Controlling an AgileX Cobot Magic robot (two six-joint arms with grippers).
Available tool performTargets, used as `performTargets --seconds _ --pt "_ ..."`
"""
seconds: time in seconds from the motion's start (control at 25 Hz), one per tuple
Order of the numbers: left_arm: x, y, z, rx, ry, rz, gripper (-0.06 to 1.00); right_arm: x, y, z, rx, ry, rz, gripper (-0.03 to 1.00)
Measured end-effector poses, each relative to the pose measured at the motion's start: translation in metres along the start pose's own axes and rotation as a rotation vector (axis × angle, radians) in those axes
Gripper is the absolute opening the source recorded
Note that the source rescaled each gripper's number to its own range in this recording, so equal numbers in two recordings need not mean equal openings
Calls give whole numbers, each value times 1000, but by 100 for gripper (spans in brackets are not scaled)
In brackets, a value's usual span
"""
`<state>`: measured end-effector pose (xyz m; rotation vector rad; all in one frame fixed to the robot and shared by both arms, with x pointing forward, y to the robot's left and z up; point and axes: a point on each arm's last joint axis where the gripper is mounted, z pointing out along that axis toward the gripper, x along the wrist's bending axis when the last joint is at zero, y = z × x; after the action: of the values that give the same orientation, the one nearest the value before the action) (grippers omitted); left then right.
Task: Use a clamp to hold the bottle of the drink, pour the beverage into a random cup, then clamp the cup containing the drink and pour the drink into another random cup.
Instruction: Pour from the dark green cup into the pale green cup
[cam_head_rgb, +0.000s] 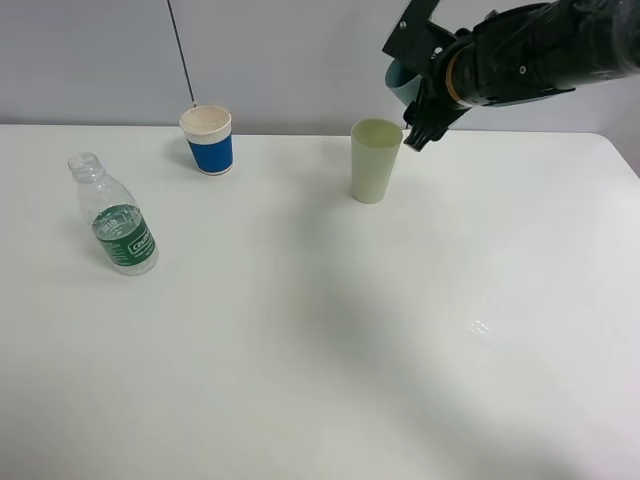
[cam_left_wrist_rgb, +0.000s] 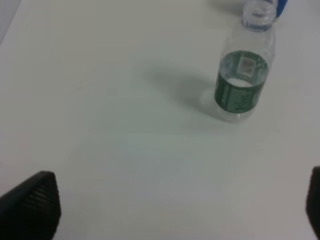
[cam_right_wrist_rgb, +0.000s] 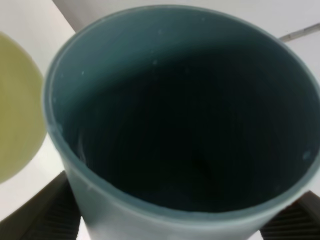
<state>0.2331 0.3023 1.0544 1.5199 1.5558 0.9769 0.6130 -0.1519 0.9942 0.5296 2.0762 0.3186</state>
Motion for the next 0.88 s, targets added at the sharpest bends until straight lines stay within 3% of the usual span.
performTargets --seconds 0.88 --pt "0 0 0 0 0 0 100 -7 -1 -2 60 -93 -328 2"
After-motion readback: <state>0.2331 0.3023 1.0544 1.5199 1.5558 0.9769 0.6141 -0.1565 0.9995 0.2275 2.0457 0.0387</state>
